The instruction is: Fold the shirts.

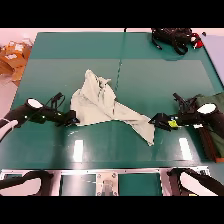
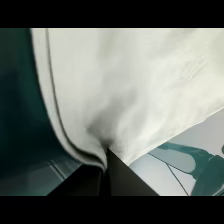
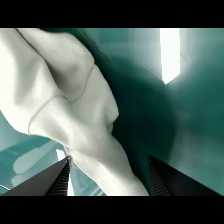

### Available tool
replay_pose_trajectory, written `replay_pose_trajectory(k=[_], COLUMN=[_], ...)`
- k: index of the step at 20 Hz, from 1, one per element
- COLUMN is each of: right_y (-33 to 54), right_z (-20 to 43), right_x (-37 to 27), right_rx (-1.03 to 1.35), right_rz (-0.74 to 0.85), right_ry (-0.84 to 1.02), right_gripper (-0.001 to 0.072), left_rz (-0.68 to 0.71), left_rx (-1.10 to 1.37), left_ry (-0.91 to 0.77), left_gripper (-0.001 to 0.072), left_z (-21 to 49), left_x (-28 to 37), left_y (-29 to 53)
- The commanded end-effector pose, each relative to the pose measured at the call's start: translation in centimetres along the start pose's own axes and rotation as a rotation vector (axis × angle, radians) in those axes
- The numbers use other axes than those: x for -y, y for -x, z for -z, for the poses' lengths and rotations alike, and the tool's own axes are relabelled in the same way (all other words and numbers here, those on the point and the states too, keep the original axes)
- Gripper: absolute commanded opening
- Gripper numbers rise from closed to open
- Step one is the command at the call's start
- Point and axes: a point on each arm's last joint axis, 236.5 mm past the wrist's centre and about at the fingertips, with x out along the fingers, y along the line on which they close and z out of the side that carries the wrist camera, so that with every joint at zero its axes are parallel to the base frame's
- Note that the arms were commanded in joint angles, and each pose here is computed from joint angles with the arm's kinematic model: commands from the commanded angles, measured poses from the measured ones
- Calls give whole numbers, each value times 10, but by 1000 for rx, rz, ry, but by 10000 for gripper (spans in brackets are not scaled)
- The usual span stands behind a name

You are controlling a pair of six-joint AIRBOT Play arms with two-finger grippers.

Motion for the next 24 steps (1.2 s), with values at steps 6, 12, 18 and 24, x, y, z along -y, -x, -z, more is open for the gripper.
replay_pose_trajectory(k=[6, 12, 18, 24], right_y=[-30, 0, 290, 447], right_z=[37, 25, -50, -2], right_x=[1, -111, -303, -348], right_rx=[-145, -147, 541, 1010], right_rz=[14, -216, -639, -570], right_ry=[14, 217, 544, 681], right_gripper=[550, 12, 12, 12], left_rz=[7, 46, -4, -6], left_rx=[-33, 110, 772, 1274], left_ry=[-82, -286, -791, -1071], left_gripper=[20, 18, 18, 19], left_z=[-12, -48, -45, 67], left_x=[13, 90, 276, 375], left_y=[21, 109, 380, 548])
